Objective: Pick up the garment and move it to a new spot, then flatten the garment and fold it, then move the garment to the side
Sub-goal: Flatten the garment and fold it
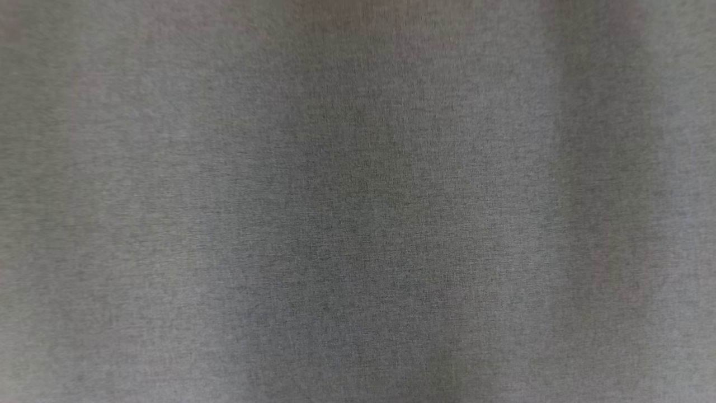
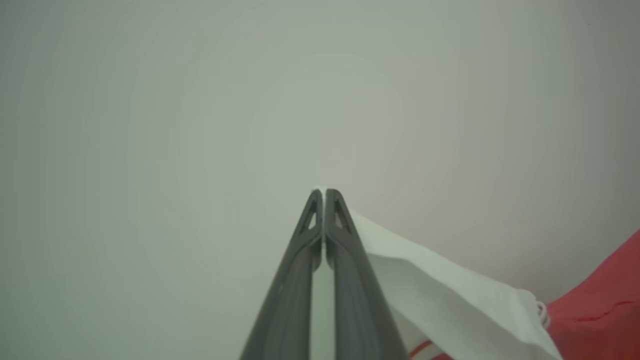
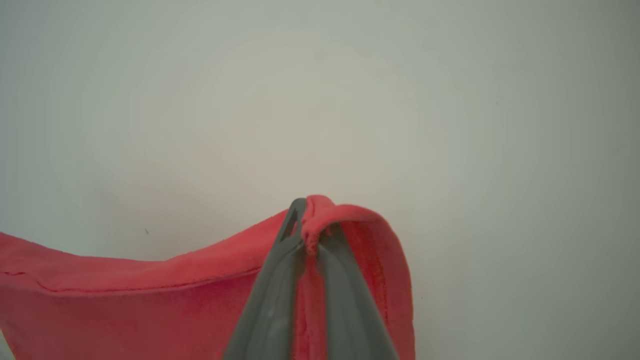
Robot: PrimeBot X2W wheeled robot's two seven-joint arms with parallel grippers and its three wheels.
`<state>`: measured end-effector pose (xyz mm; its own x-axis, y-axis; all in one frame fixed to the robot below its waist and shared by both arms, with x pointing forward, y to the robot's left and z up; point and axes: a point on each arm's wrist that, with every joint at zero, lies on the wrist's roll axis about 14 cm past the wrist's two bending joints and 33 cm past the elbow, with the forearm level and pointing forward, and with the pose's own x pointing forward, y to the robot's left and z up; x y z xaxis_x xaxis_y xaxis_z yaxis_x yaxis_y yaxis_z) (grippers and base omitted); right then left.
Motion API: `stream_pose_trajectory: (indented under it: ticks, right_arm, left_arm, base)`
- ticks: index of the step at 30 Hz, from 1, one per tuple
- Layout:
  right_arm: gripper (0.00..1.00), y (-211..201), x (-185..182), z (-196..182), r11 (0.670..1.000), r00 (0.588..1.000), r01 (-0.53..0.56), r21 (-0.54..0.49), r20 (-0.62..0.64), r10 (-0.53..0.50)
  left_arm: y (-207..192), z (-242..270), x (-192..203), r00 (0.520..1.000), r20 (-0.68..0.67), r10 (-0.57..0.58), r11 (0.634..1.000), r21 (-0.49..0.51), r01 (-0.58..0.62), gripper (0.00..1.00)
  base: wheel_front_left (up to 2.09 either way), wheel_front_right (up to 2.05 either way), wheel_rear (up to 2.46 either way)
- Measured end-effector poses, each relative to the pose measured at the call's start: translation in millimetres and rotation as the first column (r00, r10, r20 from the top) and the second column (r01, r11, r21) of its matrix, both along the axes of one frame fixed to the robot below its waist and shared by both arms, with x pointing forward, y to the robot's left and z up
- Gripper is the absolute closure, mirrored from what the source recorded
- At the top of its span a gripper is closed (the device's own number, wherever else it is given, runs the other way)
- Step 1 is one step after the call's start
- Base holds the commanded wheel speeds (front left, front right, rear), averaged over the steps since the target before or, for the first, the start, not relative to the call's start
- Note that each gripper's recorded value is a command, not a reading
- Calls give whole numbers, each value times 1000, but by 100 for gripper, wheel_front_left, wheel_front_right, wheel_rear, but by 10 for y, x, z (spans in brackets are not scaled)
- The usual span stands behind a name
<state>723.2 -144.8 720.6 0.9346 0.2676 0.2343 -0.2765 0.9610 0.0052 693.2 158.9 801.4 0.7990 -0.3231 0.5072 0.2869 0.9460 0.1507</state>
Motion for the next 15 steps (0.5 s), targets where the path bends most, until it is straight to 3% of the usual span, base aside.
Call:
stream_pose_trajectory:
  ticks: [7,15]
  right_arm:
    - [100,-22,178,-310,999,999,12,-44,-40,-14]
    - [100,-106,147,-509,999,997,12,-51,-72,-16]
  left_arm:
    - [4,-323,275,999,-46,9,1000,1,-9,100]
    - [-52,-361,250,999,-40,-18,1000,-9,18,100]
  base:
    - [0,0,0]
    - [0,0,0]
